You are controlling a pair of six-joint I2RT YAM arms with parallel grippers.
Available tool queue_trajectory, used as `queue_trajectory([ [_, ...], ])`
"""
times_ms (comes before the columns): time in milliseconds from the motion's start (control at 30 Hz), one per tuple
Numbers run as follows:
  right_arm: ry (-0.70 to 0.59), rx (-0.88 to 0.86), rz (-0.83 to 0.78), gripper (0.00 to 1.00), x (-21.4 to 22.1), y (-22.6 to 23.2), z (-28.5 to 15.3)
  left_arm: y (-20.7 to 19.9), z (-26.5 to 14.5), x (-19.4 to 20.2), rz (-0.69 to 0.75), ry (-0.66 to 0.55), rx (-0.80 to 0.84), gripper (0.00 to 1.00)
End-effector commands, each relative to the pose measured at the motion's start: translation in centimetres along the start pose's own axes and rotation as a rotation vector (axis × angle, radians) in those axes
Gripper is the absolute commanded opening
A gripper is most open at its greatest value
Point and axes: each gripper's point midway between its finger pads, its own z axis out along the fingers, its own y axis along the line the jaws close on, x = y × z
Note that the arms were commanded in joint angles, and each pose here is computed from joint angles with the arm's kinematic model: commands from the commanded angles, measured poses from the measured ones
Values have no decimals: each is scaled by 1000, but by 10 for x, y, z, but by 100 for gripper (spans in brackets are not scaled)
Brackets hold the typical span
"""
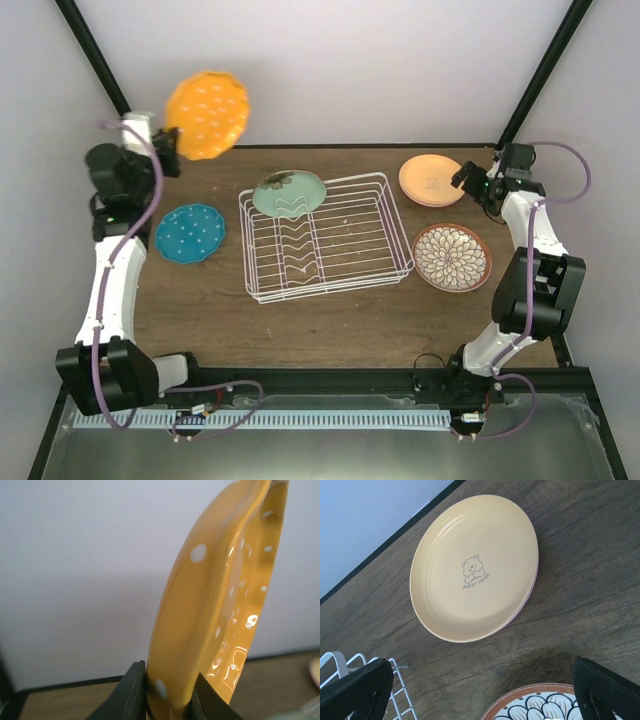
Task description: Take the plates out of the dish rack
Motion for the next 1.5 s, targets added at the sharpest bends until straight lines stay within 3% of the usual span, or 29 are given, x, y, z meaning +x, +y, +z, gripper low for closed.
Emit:
queue_trajectory([
  [0,-42,-37,-20,100,-9,13,-11,69,-39,-57,-278,-198,-154,4],
  [100,-44,-41,-22,100,-11,13,-10,109,-48,-12,-441,-119,-250,4],
  [200,-42,-41,-27,100,-12,13,-9,132,-55,60,-592,4,-346,4],
  [367,-52,-34,-46,100,-16,14,-11,135,-72,158,-813,169,-446,4],
  [567,-52,-23,-63,100,-18,13,-10,136,-93,223,-1004,260,-552,4],
  [1033,-43,-36,-51,100,-15,12,-1,128,-98,279,-1175,347,-580,4],
  [1467,-38,-38,-44,100,-15,11,4,118,-94,299,-1220,406,-554,4],
])
